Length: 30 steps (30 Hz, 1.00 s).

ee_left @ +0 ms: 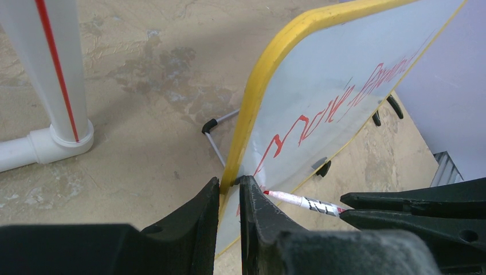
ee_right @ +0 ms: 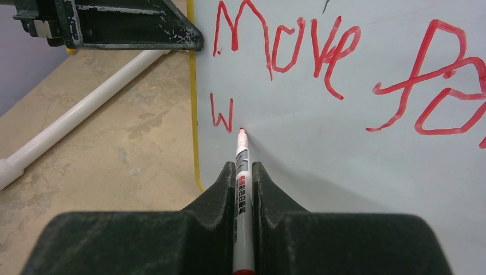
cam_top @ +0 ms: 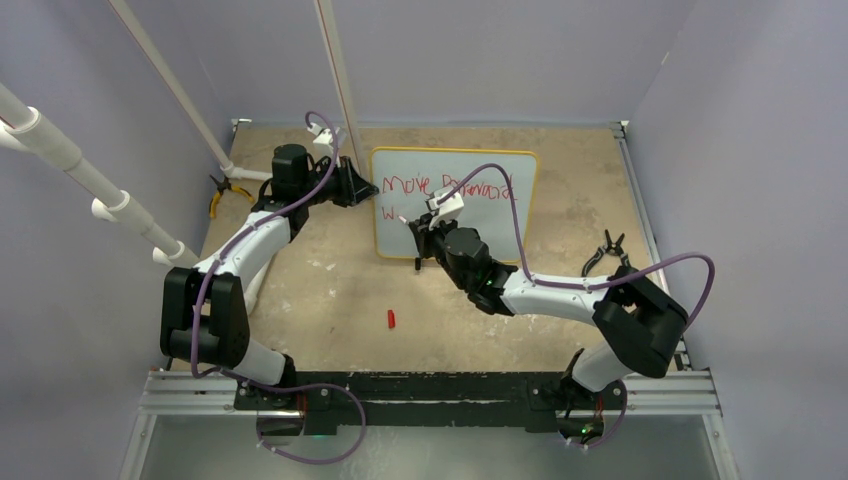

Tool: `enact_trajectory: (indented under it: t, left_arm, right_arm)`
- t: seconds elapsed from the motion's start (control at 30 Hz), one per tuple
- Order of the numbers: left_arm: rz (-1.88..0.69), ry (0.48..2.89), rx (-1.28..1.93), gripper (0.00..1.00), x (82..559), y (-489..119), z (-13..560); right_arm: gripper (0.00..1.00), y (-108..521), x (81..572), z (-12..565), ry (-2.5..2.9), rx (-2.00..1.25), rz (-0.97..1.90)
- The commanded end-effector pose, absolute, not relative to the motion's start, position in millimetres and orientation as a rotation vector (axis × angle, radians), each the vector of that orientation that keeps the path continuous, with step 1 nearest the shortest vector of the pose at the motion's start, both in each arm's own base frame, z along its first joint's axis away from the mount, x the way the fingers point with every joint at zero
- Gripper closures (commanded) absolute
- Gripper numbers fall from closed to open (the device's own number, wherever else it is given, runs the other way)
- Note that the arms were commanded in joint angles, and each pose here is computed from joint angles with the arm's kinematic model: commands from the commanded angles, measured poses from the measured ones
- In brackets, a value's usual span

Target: Write a sentence on the whiteboard

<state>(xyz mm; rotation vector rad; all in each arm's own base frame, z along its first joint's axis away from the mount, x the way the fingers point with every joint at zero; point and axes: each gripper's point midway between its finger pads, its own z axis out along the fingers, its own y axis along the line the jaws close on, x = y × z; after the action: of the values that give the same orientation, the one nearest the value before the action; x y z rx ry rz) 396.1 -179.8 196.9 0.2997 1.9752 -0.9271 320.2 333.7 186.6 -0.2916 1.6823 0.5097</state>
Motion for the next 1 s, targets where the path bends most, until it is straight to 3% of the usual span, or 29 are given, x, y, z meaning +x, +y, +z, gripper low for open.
enact_trajectory:
  t: [0.0, 0.97]
  left_arm:
    - [-0.951, 1.949, 0.337, 0.84, 394.6, -188.5, 201.8]
    - [-0.951, 1.953, 0.335, 0.84, 394.7, -188.1, 200.6]
  right_arm:
    - [1.0, 331.6, 331.1, 211.0, 1.628, -0.228, 0.493]
    - [1.0, 335.6, 330.1, 242.7, 1.537, -0.24, 0.533]
